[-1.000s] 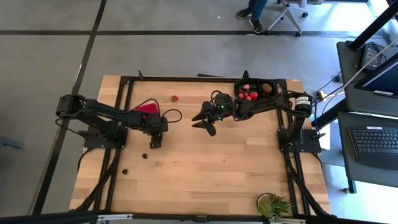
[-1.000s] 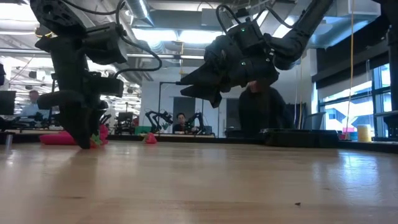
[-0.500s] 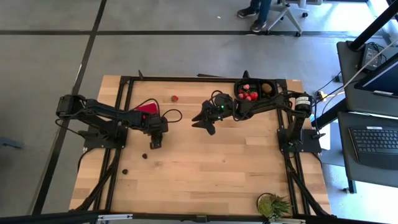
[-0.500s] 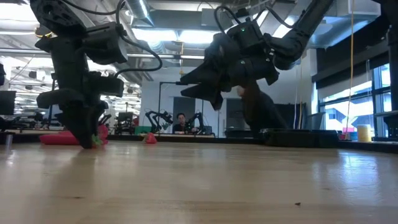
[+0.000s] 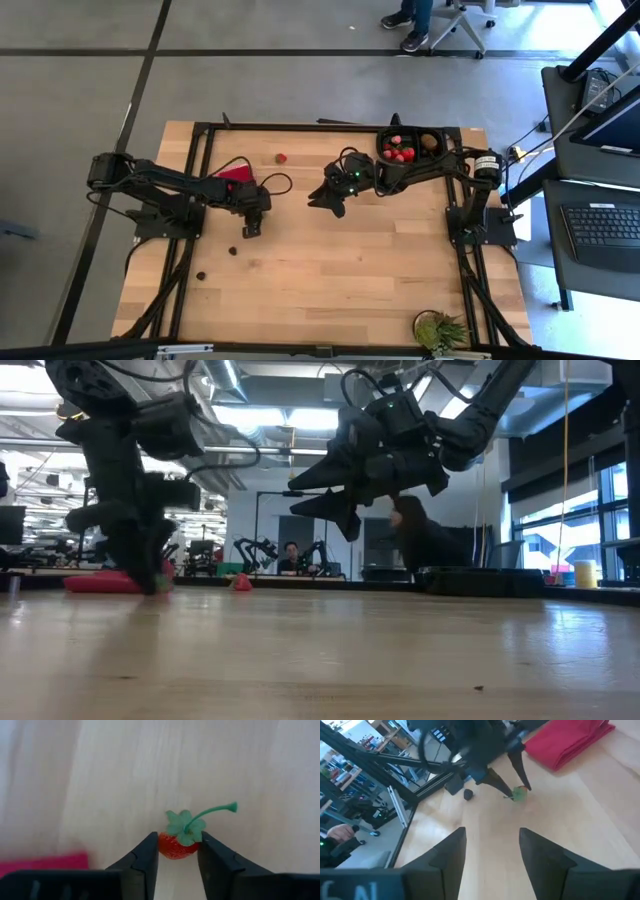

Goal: Pick and placing Produce into tupperware
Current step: Put the red strawberry into the black bin

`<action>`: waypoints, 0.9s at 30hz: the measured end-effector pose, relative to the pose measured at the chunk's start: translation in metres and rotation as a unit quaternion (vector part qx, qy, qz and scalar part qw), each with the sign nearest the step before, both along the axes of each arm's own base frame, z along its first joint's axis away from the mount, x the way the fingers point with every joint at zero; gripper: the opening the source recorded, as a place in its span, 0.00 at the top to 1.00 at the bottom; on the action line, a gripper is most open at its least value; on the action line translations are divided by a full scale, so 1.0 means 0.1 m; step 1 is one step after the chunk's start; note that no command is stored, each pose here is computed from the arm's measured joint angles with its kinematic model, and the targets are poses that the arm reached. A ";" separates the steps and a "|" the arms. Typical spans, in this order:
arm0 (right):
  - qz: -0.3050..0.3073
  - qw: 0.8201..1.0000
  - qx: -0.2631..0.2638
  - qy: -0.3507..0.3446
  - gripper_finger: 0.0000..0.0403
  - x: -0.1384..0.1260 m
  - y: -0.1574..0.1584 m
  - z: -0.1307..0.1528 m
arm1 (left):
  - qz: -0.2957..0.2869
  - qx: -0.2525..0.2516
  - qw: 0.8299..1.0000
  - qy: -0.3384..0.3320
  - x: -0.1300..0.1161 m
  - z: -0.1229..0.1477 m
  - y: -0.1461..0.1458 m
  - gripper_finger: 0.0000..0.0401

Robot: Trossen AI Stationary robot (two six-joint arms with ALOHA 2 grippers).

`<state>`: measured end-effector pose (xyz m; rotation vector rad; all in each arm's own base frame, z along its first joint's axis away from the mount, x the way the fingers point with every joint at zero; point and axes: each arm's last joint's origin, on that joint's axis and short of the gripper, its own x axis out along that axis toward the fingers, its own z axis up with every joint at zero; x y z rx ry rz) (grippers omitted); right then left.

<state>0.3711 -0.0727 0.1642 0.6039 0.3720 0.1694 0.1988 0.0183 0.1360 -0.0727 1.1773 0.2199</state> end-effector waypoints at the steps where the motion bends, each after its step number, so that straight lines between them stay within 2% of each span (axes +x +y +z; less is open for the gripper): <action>1: -0.001 1.000 0.005 0.001 0.54 0.00 0.00 0.00 | -0.002 0.002 1.000 -0.016 0.01 0.04 0.00 0.74; 7: -0.021 0.997 0.069 0.017 0.54 0.00 0.00 0.00 | -0.029 0.019 0.993 -0.113 0.05 0.27 0.00 0.74; 10: 0.006 0.997 0.075 0.016 0.54 -0.01 -0.03 0.01 | -0.042 0.033 0.985 -0.167 0.09 0.39 0.00 0.72; 14: 0.053 0.990 0.115 0.055 0.54 -0.09 -0.12 -0.06 | -0.053 0.063 0.966 -0.243 0.16 0.54 0.01 0.73; 18: 0.089 0.971 0.186 0.119 0.54 -0.19 -0.21 -0.15 | -0.049 0.084 0.943 -0.320 0.24 0.68 0.04 0.74; 20: 0.090 0.964 0.204 0.143 0.54 -0.22 -0.22 -0.18 | -0.041 0.090 0.930 -0.353 0.26 0.75 0.08 0.74; 23: 0.091 0.972 0.171 0.136 0.54 -0.28 -0.25 -0.11 | -0.029 0.096 0.919 -0.381 0.28 0.80 0.12 0.73; 27: 0.023 0.991 0.079 0.102 0.54 -0.37 -0.28 0.22 | -0.011 0.100 0.908 -0.406 0.29 0.85 0.18 0.72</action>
